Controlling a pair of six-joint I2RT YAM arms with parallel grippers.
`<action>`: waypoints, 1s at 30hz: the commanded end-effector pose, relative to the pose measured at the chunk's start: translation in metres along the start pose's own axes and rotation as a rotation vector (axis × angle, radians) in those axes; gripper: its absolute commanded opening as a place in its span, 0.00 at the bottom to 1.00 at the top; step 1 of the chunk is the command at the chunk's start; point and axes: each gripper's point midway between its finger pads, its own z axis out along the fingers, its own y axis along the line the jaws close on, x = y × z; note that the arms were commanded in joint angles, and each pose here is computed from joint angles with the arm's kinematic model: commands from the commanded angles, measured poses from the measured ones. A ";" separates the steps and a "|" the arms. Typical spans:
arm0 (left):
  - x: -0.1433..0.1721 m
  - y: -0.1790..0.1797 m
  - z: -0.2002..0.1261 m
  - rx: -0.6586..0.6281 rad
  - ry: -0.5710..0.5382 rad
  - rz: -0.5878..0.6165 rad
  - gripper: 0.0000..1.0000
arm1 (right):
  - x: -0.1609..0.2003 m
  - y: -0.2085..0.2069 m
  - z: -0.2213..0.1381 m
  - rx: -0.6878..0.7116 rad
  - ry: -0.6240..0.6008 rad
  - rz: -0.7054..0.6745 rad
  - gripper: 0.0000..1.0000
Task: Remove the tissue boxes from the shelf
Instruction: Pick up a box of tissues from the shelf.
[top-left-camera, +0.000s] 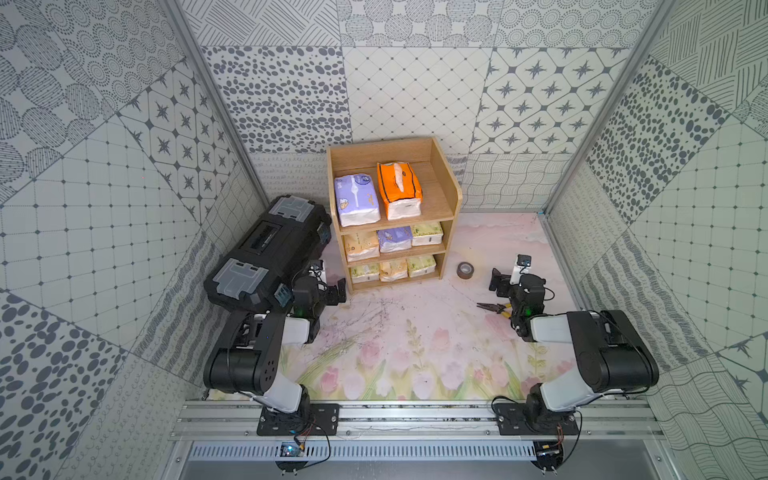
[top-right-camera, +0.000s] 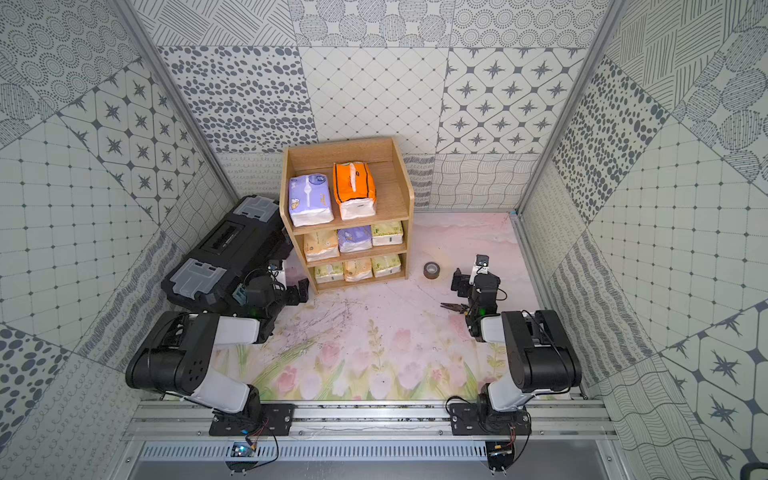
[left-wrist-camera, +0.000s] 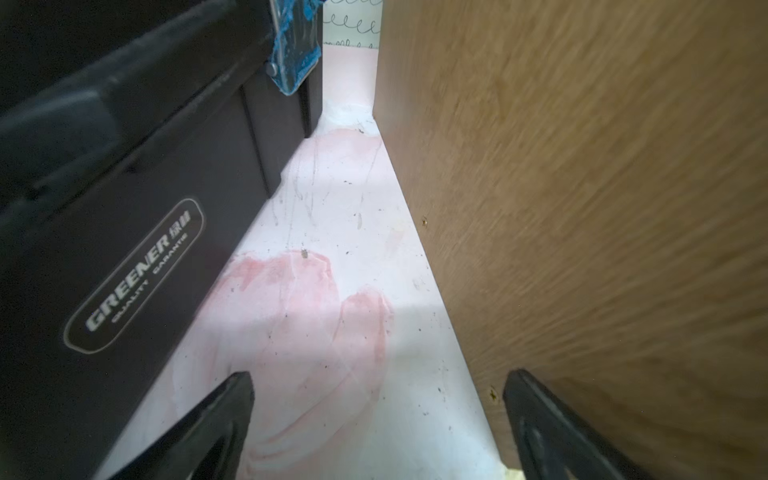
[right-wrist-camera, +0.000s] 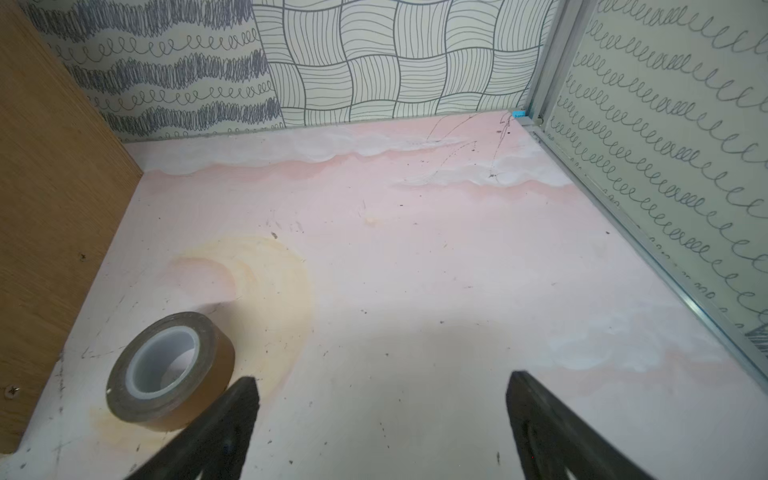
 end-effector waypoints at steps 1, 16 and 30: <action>-0.010 0.000 0.001 0.007 -0.034 0.004 0.99 | -0.012 0.002 0.000 -0.010 -0.047 -0.001 0.97; -0.012 0.001 0.001 0.002 -0.040 0.005 0.99 | -0.012 0.001 0.000 -0.010 -0.045 -0.001 0.97; -0.065 0.024 -0.071 -0.182 -0.031 -0.301 0.99 | -0.094 0.010 -0.050 -0.042 -0.121 0.025 0.97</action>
